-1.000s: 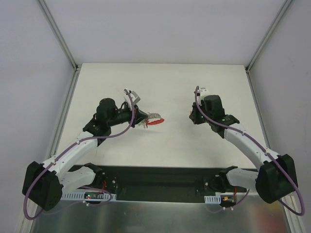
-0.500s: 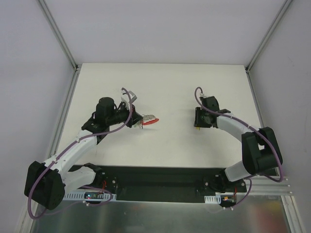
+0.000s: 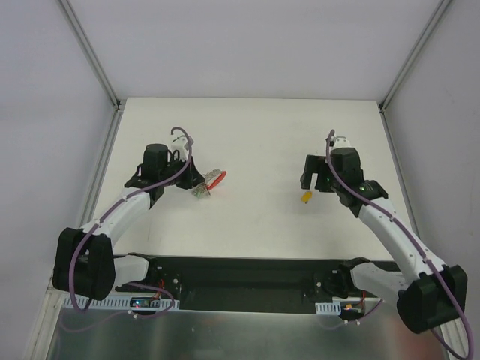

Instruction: Remove the keys from the keyring

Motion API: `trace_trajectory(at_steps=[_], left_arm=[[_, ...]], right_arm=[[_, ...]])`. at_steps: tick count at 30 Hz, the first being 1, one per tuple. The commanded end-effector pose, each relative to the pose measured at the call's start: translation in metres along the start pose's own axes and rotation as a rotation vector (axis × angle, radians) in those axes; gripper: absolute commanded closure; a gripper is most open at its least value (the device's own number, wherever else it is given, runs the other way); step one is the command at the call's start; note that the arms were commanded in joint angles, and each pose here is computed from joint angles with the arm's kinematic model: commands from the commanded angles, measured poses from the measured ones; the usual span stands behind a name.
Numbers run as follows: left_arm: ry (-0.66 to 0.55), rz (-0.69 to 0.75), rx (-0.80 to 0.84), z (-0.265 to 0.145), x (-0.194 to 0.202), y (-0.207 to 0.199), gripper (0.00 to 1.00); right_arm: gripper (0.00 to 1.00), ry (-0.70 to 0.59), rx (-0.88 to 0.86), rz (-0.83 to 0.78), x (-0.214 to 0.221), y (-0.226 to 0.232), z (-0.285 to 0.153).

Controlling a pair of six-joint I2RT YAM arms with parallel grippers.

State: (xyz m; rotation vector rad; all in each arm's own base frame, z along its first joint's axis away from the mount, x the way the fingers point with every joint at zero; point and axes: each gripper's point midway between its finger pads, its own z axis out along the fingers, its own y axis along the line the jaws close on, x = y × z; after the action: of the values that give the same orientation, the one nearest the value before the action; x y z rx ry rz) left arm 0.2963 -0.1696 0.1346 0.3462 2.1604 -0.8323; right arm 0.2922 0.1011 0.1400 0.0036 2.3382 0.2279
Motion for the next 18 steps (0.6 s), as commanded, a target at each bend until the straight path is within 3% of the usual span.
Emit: trace_trajectory(at_steps=[1,4,10,17,18], left_arm=[[-0.043,-0.048,-0.144,-0.001,-0.023,0.028,1.00],[-0.035,-0.072,-0.225,0.001,-0.022,0.044,1.00],[0.034,-0.158,-0.216,0.016,0.000,0.050,1.00],[0.070,-0.171,-0.140,0.021,0.016,0.032,1.00],[0.070,-0.162,-0.126,0.020,0.016,0.027,0.96]], right_arm=[[0.04,-0.020,-0.035,-0.038,0.010,0.007,-0.027],[0.04,-0.036,-0.067,-0.052,0.013,0.015,-0.038],[0.04,-0.057,-0.076,-0.079,0.018,0.018,-0.045],[0.04,-0.060,-0.083,-0.084,0.019,0.019,-0.047],[0.04,-0.062,-0.092,-0.082,0.018,0.021,-0.049]])
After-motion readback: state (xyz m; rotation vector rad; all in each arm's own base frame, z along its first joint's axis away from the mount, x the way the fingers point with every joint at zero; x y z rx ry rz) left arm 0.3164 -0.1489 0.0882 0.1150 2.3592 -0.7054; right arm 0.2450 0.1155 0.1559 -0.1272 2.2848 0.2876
